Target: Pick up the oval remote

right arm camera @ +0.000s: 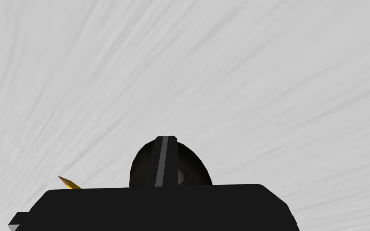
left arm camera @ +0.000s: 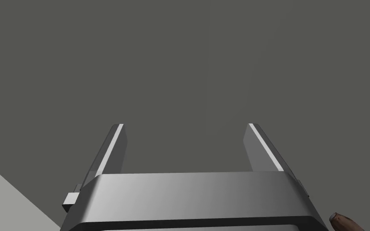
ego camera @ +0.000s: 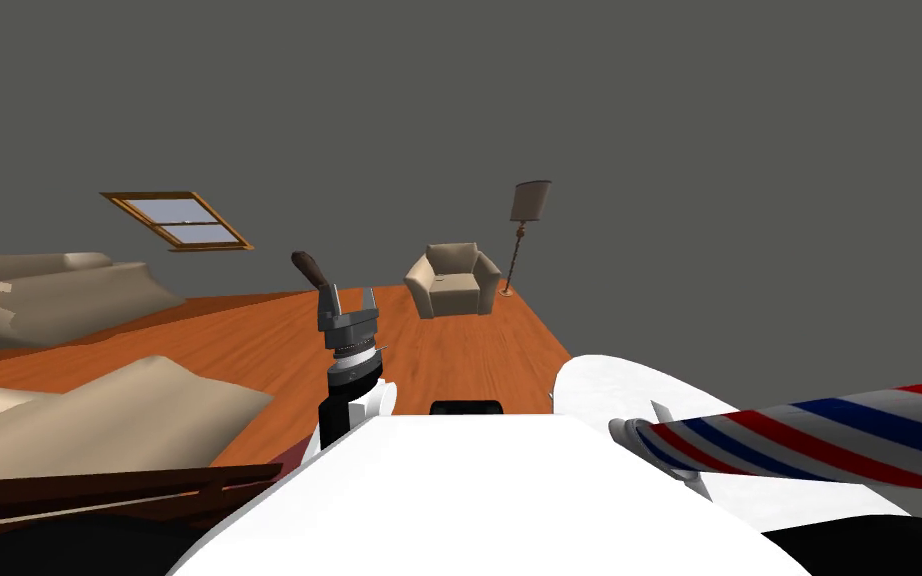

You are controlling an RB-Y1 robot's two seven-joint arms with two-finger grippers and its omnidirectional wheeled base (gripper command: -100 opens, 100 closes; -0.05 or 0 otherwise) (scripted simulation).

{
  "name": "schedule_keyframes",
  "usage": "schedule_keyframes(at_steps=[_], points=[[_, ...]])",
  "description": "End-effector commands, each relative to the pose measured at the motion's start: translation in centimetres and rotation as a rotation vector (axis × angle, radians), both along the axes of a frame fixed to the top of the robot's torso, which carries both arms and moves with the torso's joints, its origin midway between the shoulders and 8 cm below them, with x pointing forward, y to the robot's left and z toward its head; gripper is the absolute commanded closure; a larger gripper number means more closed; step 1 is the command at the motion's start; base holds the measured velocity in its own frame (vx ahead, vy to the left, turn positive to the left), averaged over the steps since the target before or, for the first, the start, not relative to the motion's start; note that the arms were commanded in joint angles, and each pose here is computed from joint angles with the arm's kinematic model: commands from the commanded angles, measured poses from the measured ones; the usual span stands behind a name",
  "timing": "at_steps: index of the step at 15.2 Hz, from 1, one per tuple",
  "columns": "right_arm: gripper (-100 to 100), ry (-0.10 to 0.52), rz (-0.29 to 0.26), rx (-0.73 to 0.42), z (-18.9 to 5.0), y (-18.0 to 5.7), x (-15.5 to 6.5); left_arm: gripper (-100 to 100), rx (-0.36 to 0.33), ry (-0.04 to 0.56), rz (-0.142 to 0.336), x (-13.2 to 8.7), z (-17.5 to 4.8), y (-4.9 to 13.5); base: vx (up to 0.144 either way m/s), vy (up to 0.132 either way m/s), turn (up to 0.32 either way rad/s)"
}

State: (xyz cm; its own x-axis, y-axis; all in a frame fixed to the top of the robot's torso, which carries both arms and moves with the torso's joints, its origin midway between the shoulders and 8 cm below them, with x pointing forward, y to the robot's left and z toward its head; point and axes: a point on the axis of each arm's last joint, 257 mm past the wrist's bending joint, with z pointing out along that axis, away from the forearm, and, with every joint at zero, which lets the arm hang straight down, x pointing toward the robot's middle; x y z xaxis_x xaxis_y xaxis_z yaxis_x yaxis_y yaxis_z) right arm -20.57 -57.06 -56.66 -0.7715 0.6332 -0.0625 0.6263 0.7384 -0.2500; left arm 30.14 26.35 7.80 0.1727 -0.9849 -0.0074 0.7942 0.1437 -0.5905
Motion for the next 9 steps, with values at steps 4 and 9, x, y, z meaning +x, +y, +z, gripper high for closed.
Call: schedule_keyframes(at_steps=[4,9], points=[[100,0.001,0.038,0.003,1.1,-0.8,-0.2,0,0.0,0.0,0.0,0.0,0.0,0.0,0.093,0.014,-0.135],[-100,-0.025,-0.017,-0.064,2.2,-3.5,0.3,0,0.0,0.0,0.0,0.0,0.0,0.0,0.057,0.013,-0.078]])
